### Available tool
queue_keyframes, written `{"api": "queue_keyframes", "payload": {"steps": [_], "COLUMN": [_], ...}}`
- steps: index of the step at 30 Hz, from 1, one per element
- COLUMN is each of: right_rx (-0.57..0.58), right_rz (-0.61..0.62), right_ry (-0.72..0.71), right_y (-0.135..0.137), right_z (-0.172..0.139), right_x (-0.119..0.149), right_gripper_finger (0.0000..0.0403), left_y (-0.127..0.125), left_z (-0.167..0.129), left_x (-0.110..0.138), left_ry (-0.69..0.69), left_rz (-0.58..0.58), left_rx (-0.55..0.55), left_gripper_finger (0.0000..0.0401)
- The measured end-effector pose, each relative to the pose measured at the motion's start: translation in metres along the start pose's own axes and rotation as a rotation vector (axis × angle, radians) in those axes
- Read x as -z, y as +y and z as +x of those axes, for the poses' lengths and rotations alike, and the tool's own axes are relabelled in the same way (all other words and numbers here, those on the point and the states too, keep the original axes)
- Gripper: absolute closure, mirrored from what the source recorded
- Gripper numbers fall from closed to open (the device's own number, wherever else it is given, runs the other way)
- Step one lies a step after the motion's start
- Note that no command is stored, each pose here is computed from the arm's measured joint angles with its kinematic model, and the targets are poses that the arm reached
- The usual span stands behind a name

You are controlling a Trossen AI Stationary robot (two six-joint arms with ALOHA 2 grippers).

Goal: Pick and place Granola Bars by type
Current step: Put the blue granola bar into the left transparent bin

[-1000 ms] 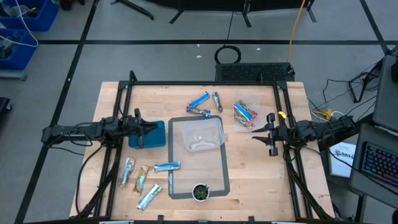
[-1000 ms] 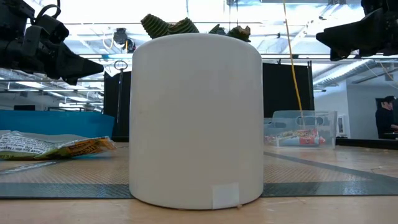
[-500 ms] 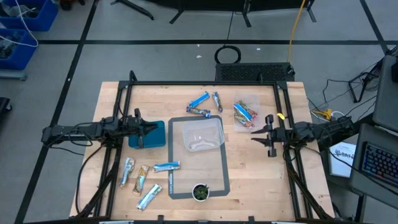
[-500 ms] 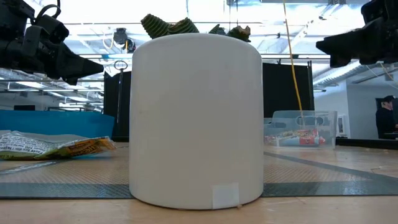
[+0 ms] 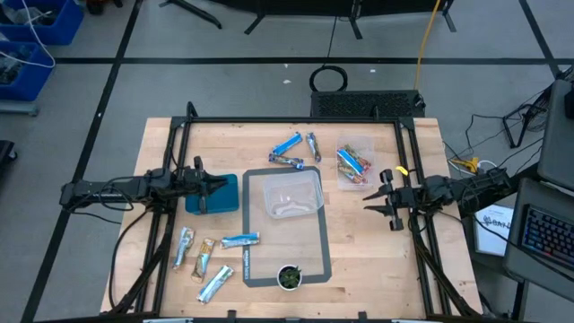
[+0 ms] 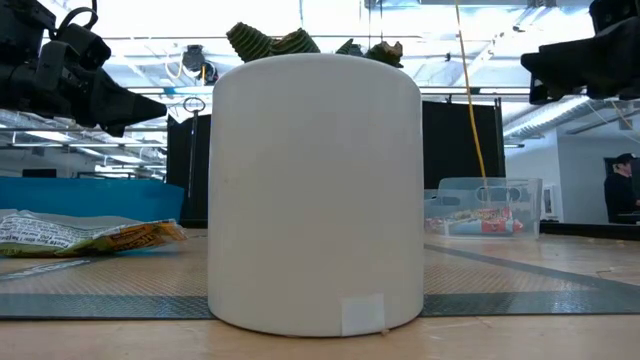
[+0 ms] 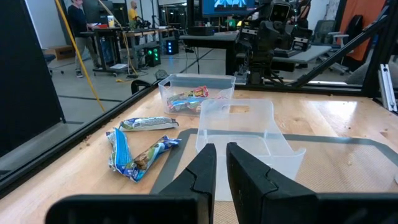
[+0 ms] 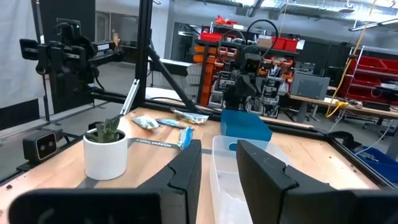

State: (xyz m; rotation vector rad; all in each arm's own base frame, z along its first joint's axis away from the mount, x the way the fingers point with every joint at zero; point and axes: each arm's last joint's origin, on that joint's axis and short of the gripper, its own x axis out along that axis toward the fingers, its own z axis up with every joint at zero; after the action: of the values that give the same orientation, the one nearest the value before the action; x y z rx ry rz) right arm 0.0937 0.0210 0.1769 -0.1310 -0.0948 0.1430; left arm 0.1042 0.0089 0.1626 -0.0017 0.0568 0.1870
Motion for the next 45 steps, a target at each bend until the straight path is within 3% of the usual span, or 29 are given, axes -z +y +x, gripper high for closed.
{"api": "queue_keyframes", "payload": {"steps": [10,45], "right_rx": [-0.030,-0.036], "right_rz": [0.051,0.049], "right_ry": [0.049,0.080], "right_y": [0.0014,0.0019], "right_z": [-0.0001,-0.0002], "right_x": [0.0049,0.0080], "right_gripper_finger": [0.0310,0.0310], "left_y": [0.0000,0.0000], "left_z": [0.0000,0.0000], "left_x": [0.0000,-0.0001], "left_ry": [0.000,0.000], "left_rz": [0.000,0.000], "left_rx": [0.000,0.000], "left_gripper_finger": [0.0359,0.0359]}}
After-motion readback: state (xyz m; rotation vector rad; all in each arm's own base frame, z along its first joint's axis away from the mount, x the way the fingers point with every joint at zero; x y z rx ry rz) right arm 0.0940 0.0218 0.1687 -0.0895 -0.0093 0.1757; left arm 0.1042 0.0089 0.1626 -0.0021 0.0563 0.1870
